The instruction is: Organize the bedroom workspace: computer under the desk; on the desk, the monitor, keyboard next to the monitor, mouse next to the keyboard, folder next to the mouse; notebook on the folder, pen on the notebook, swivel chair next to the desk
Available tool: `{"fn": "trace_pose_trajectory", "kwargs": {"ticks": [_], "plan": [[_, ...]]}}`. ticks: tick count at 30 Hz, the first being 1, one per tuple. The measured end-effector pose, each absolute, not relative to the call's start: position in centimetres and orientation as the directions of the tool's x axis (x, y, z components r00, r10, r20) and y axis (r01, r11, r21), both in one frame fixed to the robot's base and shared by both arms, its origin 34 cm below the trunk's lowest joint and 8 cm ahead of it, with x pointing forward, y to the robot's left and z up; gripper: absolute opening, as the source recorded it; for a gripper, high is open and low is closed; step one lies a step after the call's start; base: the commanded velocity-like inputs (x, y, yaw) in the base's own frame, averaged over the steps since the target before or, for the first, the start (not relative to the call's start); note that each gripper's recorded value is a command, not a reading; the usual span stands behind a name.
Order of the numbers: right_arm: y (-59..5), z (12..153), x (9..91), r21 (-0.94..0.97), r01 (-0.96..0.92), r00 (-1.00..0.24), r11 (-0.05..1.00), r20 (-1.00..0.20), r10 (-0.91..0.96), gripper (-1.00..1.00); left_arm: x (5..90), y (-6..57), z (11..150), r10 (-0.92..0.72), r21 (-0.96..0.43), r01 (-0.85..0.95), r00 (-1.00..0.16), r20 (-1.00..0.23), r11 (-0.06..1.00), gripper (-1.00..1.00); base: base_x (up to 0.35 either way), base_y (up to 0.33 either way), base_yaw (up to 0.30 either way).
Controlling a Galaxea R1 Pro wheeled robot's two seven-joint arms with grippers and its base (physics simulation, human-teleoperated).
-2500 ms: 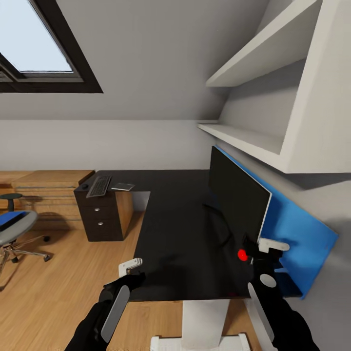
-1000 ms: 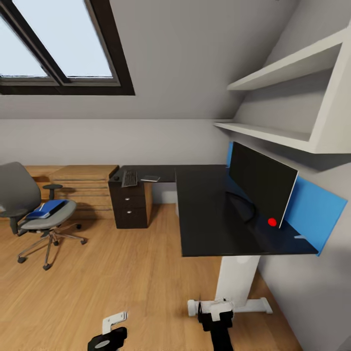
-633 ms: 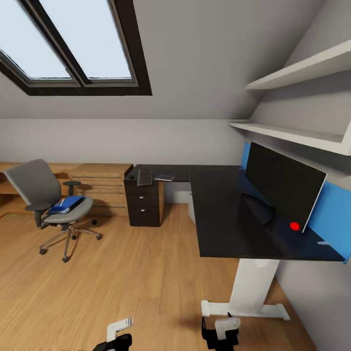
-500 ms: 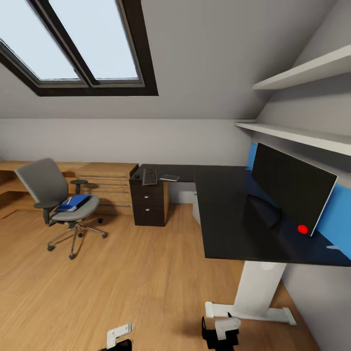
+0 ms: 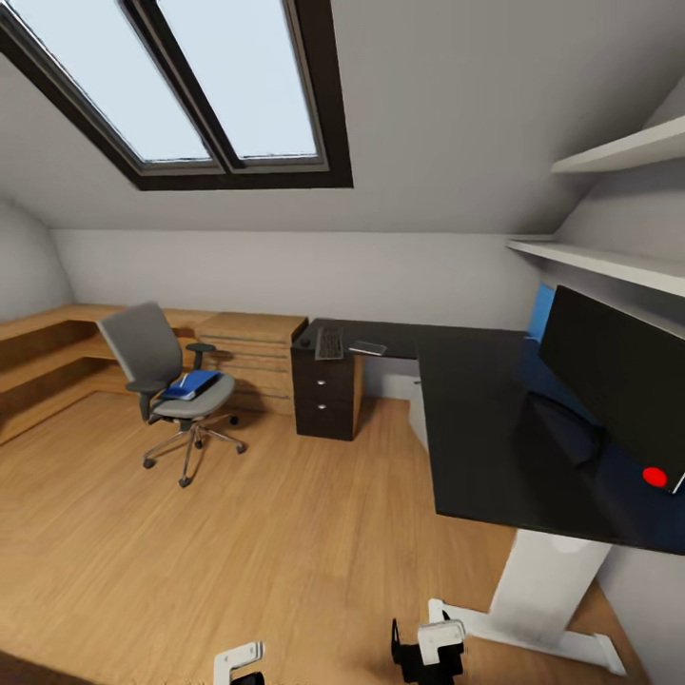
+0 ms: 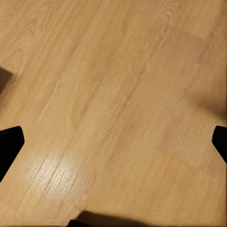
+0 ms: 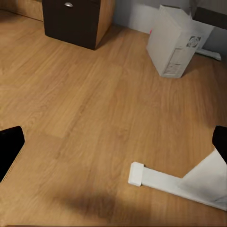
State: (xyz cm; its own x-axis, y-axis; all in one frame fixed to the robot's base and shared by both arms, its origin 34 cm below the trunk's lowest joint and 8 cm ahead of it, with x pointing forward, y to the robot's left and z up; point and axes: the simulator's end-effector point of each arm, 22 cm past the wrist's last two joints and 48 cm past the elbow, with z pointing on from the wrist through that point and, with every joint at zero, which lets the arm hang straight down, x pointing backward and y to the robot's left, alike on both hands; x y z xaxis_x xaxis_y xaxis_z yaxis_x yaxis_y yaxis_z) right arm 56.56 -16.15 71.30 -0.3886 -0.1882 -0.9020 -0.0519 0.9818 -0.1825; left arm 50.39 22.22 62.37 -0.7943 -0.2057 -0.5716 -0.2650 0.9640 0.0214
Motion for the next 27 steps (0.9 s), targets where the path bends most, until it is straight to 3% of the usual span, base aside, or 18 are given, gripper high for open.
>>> {"fn": "trace_pose_trajectory", "kwargs": {"ticks": [11, 27], "plan": [[-15.8, 72.6, 56.2, -0.18, -0.056, -0.394, 0.982, -0.9, -0.187, 1.0, 50.2, 22.3, 63.6, -0.209, 0.012, -0.262, -0.795, -0.57, 0.965, 1.0, 0.044, 0.0, 0.276], [-14.6, 74.1, 55.9, -0.151, -0.048, -0.397, 0.987, -0.904, -0.158, 1.0, 50.4, 23.2, 65.3, -0.204, 0.018, -0.267, -0.778, -0.595, 0.964, 1.0, 0.277, 0.053, 0.243]]}}
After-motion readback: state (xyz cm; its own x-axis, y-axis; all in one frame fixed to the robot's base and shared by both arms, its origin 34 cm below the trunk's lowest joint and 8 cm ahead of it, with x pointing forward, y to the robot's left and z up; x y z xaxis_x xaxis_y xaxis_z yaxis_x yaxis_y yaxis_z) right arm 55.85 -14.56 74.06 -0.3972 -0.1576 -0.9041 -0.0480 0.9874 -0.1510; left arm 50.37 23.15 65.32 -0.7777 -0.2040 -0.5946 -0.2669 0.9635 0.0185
